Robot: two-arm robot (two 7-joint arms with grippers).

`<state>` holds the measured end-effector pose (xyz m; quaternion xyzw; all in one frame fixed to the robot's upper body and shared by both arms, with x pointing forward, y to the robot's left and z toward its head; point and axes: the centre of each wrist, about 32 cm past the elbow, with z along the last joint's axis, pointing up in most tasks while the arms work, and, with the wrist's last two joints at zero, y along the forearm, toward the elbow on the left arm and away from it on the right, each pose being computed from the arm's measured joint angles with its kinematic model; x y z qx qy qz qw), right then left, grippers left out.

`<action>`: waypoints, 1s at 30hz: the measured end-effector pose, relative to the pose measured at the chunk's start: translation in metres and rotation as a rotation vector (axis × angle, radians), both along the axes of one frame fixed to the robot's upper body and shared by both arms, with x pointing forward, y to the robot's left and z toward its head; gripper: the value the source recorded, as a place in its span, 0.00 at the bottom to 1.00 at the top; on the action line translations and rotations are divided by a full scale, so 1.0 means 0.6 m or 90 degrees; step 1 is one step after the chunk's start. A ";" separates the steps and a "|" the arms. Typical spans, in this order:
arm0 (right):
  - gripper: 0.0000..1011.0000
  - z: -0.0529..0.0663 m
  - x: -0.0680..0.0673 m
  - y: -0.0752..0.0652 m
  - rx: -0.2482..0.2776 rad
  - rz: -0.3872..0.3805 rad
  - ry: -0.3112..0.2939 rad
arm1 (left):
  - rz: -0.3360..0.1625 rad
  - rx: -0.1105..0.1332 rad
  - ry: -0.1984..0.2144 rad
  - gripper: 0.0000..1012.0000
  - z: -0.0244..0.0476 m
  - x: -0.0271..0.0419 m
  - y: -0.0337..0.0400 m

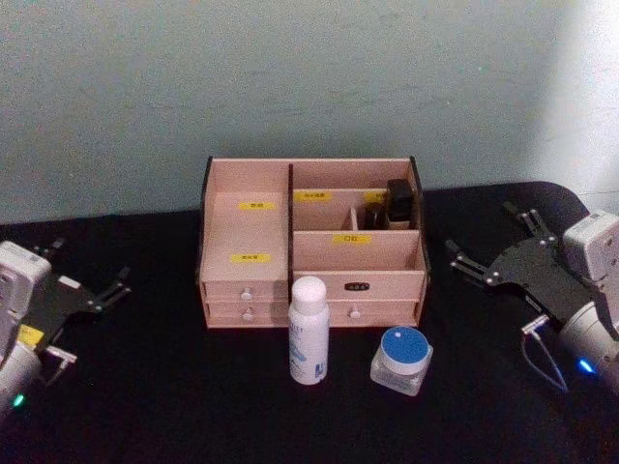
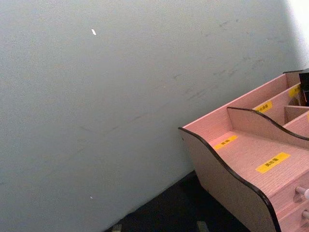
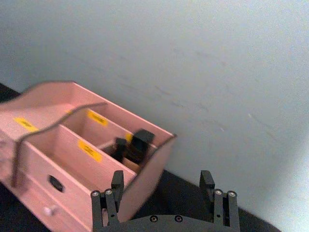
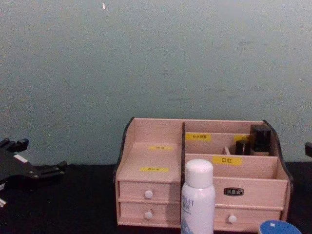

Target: Pick up the facial cleanser and watermelon frost from the table and place them into the tiered storage box.

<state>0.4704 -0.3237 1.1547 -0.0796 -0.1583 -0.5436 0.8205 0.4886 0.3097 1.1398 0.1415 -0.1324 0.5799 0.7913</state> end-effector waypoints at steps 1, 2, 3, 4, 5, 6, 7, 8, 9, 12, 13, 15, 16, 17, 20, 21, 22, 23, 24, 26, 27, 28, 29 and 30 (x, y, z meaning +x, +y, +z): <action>0.99 0.004 -0.003 -0.002 0.002 0.018 -0.005 | 0.000 0.000 0.000 0.99 0.000 0.000 0.000; 0.99 0.004 -0.003 -0.002 0.002 0.018 -0.005 | 0.000 0.000 0.000 0.99 0.000 0.000 0.000; 0.99 0.007 -0.006 -0.003 0.003 0.038 -0.010 | 0.000 0.000 0.000 0.99 0.000 0.000 0.000; 0.99 0.009 -0.007 -0.003 0.004 0.047 -0.012 | 0.000 0.000 0.000 0.99 0.000 0.000 0.000; 0.99 0.010 -0.008 -0.003 0.005 0.057 -0.013 | 0.000 0.000 0.000 0.99 0.000 0.000 0.000; 0.99 0.013 -0.010 -0.002 0.009 0.078 -0.014 | 0.000 0.000 0.000 0.99 0.000 0.000 0.000; 0.99 0.014 -0.011 -0.001 0.010 0.088 -0.015 | 0.000 0.000 0.000 0.99 0.000 0.000 0.000; 0.99 0.015 -0.012 0.000 0.012 0.099 -0.015 | 0.000 0.000 0.000 0.99 0.000 0.000 0.000; 0.99 0.017 -0.013 0.003 0.017 0.122 -0.013 | 0.000 0.000 0.000 0.99 0.000 0.000 0.000; 0.99 0.016 -0.014 0.008 0.024 0.164 -0.004 | 0.000 0.000 0.000 0.99 0.000 0.000 0.000; 0.99 0.016 -0.014 0.010 0.026 0.176 0.000 | 0.000 0.000 0.000 0.99 0.000 0.000 0.000; 0.99 0.016 -0.013 0.014 0.029 0.206 0.009 | 0.000 0.000 0.000 0.99 0.000 0.000 0.000; 0.99 0.015 -0.013 0.015 0.030 0.215 0.013 | 0.000 0.000 0.000 0.99 0.000 0.000 0.000; 0.99 0.015 -0.012 0.016 0.031 0.225 0.017 | 0.000 0.000 0.000 0.99 0.000 0.000 0.000; 0.99 0.012 -0.009 0.022 0.031 0.261 0.036 | 0.000 0.000 0.000 0.99 0.000 0.000 0.000; 0.99 0.010 -0.008 0.023 0.031 0.270 0.042 | 0.000 0.000 0.000 0.99 0.000 0.000 0.000; 0.99 0.009 -0.006 0.024 0.031 0.278 0.047 | 0.000 0.000 0.000 0.99 0.000 0.000 0.000; 0.99 0.007 -0.004 0.027 0.031 0.292 0.056 | 0.000 0.000 0.000 0.99 0.000 0.000 0.000; 0.99 0.006 -0.003 0.028 0.032 0.300 0.062 | 0.000 0.000 0.000 0.99 0.000 0.000 0.000; 0.99 0.001 0.002 0.033 0.035 0.321 0.077 | 0.000 0.000 0.000 0.99 0.000 0.000 0.000; 0.99 -0.001 0.004 0.035 0.036 0.327 0.082 | 0.000 0.000 0.000 0.99 0.000 0.000 0.000; 0.99 -0.003 0.006 0.037 0.037 0.333 0.088 | 0.000 0.000 0.000 0.99 0.000 0.000 0.000; 0.99 -0.006 0.009 0.041 0.038 0.346 0.097 | 0.000 0.000 0.000 0.99 0.000 0.000 0.000; 0.99 -0.007 0.011 0.042 0.038 0.351 0.101 | 0.000 0.000 0.000 0.99 0.000 0.000 0.000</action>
